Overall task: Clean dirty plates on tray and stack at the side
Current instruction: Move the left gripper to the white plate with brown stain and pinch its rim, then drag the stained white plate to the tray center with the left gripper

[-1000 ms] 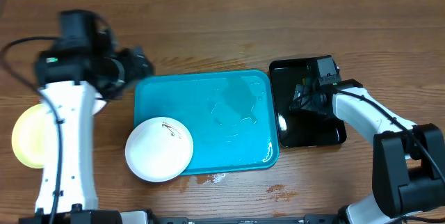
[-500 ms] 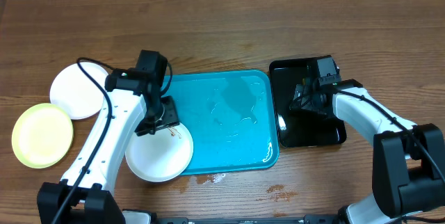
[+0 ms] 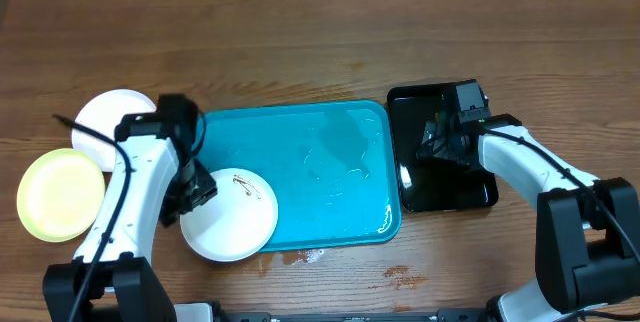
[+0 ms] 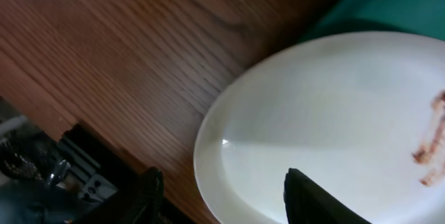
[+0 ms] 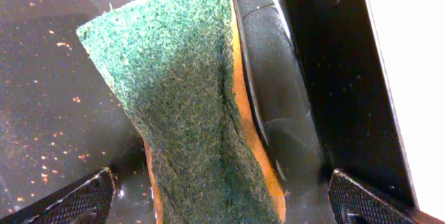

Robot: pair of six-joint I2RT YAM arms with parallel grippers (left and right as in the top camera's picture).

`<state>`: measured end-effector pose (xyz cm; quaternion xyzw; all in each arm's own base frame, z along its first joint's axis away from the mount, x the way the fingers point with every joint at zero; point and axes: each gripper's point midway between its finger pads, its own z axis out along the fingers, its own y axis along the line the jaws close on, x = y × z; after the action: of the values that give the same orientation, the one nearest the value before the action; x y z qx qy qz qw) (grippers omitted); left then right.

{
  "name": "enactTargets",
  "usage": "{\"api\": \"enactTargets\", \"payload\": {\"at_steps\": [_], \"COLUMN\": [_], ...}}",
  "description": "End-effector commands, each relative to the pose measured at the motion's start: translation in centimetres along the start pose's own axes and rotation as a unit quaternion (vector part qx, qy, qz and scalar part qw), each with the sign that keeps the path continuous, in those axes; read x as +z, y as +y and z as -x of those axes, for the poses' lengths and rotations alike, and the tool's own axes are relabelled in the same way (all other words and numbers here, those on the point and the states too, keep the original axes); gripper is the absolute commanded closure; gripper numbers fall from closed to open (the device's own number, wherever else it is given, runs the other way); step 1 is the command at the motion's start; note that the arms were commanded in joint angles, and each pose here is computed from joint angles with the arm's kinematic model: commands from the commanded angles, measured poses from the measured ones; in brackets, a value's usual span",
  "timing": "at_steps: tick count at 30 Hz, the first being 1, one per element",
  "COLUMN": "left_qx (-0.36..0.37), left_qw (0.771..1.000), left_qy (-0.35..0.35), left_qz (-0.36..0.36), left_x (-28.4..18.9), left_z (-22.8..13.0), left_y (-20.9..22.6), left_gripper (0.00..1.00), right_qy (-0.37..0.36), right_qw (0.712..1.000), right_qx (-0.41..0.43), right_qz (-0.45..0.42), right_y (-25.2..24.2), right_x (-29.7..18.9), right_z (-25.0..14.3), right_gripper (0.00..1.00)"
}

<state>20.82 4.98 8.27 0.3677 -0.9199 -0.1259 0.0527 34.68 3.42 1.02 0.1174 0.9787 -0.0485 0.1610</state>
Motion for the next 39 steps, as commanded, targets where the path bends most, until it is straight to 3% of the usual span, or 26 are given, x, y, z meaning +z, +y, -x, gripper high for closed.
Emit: {"api": "enactTargets", "payload": {"at_steps": [1, 13, 20, 25, 39], "left_qx": [-0.037, -0.041, 0.012, 0.062, 0.098], "left_qw": [0.999, 0.999, 0.995, 0.984, 0.967], "left_qy": [0.006, 0.016, 0.039, 0.044, 0.023], "left_qz": [0.024, 0.01, -0.086, -0.163, -0.234], "left_x": [1.8, 6.1, 6.5, 5.8, 4.6], "left_z": [-0.5, -2.0, -2.6, -2.6, -2.3], "left_y": [1.3, 0.7, -2.9, -5.8, -9.2], "left_gripper": [0.41, 0.4, 0.55, 0.48, 0.46], "right_qy": [-0.007, -0.007, -0.007, -0.006, -0.006], "right_qw": [1.0, 1.0, 1.0, 1.0, 1.0], "right_qx": [0.001, 0.001, 0.001, 0.001, 0.001], "right_qz": [-0.005, -0.005, -0.005, -0.005, -0.005], "right_y": [-0.2, -0.2, -0.2, -0.2, -0.2], "right_x": [0.0, 0.0, 0.0, 0.0, 0.0], "right_z": [0.3, 0.3, 0.3, 0.3, 0.3], "right_gripper": [0.0, 0.0, 0.0, 0.0, 0.0]}}
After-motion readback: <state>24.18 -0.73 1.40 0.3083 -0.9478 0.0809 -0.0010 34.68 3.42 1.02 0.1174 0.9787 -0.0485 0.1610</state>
